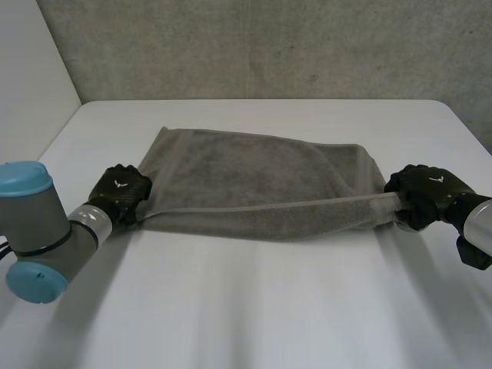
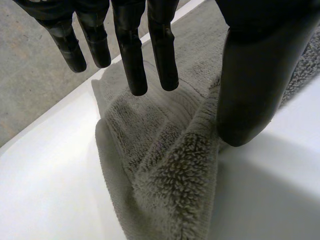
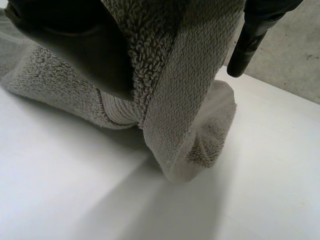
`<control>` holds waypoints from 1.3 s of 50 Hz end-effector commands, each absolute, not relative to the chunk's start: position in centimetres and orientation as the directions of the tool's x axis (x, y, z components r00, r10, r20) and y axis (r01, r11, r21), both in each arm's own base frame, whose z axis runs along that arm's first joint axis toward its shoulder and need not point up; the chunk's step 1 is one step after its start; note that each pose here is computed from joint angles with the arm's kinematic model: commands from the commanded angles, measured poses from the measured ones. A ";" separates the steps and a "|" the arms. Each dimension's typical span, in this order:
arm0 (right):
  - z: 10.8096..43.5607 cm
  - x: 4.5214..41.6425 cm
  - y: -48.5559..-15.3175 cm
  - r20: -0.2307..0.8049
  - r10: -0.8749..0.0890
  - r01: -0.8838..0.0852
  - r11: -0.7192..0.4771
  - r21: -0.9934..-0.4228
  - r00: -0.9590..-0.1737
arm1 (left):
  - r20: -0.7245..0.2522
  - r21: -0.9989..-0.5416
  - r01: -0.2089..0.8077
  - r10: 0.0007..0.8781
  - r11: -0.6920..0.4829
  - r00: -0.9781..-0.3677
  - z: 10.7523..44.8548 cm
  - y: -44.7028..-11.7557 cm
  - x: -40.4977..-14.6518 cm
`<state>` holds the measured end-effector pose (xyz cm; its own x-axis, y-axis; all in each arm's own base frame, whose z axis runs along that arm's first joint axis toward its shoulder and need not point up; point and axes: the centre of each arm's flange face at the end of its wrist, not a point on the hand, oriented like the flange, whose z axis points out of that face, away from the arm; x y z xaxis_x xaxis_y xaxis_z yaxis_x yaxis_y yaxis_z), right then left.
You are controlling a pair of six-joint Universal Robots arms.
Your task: Fold the towel.
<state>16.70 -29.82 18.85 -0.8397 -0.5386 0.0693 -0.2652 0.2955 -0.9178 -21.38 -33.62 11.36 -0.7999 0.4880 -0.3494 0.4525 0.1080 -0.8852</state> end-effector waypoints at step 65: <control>19.7 15.4 -26.4 0.283 -0.642 -0.557 0.272 -0.785 -0.713 | -0.337 -0.902 0.423 0.479 0.080 -0.810 19.1 -25.6 -18.0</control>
<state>15.51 -26.56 21.56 -0.7093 -0.6224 0.3309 -0.5608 0.2140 -0.7998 -18.34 -25.65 19.79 -0.8125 0.4580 -0.3606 0.4323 0.0584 -0.8998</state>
